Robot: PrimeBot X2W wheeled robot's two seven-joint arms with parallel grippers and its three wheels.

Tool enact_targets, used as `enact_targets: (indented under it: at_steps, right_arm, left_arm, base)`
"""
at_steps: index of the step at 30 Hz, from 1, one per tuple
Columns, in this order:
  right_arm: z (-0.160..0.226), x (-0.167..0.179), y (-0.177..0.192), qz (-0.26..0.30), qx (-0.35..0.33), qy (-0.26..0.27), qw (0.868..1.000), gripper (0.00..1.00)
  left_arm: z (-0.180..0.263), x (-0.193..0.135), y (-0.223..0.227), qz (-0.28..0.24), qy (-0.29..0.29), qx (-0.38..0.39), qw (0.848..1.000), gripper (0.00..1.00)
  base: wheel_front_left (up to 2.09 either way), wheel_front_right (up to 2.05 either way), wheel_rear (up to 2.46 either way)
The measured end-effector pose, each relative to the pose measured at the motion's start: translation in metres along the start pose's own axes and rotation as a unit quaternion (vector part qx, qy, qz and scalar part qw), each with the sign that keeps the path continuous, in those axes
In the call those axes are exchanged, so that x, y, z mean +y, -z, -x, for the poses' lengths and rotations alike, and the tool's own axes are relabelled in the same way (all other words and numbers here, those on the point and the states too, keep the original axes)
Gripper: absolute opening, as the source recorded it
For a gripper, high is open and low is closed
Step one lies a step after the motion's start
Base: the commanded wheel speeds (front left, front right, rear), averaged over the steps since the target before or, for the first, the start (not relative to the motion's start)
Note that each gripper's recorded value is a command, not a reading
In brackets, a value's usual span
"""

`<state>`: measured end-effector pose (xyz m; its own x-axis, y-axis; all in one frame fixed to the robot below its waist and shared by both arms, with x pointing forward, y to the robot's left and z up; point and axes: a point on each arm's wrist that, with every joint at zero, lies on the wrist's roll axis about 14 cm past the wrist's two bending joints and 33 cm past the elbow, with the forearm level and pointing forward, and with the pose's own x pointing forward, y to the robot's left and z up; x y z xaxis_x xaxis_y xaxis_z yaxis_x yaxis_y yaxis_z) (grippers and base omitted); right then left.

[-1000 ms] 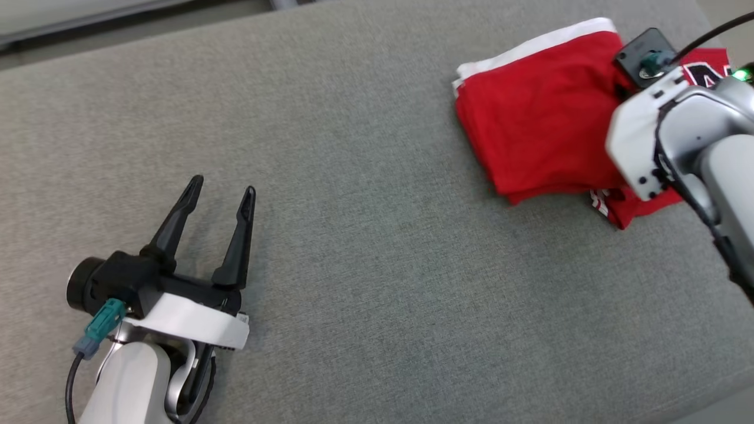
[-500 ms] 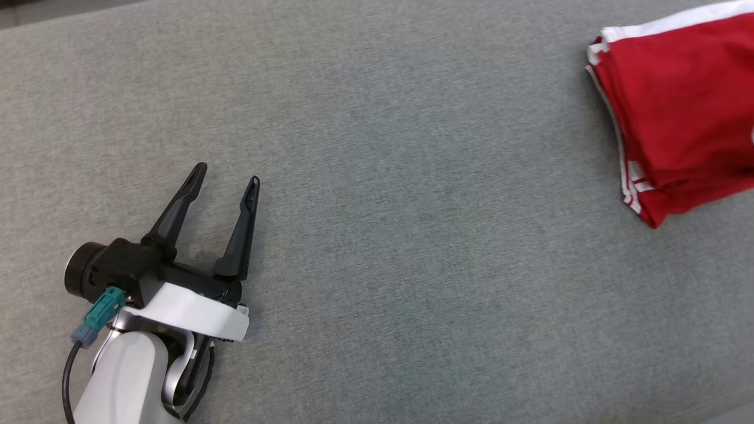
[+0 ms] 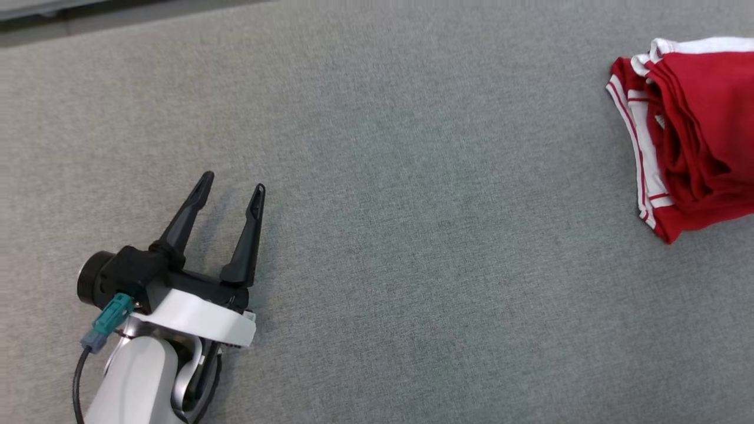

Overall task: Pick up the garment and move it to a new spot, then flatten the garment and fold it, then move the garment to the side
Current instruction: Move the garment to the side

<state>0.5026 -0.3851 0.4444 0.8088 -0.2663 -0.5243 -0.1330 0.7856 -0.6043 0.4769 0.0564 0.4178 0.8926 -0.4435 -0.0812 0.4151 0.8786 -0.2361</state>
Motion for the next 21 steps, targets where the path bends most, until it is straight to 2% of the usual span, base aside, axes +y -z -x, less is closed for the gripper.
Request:
enact_targets:
  at_steps: [4,8,13,21]
  right_arm:
    - [0.015,0.021,-0.031,-0.067,-0.086,-0.014,0.994,1.0]
    - [0.04,0.038,-0.058,-0.125,-0.162,-0.026,0.979,1.0]
    - [0.08,0.064,-0.078,-0.222,-0.237,-0.04,0.945,1.0]
    - [0.142,0.126,-0.101,-0.336,-0.29,-0.097,0.891,1.0]
  left_arm:
    - [0.013,0.0,-0.008,0.002,-0.02,-0.009,1.0,1.0]
    - [0.034,0.006,-0.016,-0.001,-0.05,-0.015,0.999,1.0]
    - [0.072,0.031,-0.036,-0.008,-0.128,-0.039,0.991,1.0]
    - [0.15,0.063,-0.058,-0.017,-0.233,-0.073,0.97,1.0]
  base:
    - [0.0,0.0,0.0]
    - [0.0,0.0,0.0]
    - [0.0,0.0,0.0]
    - [0.0,0.0,0.0]
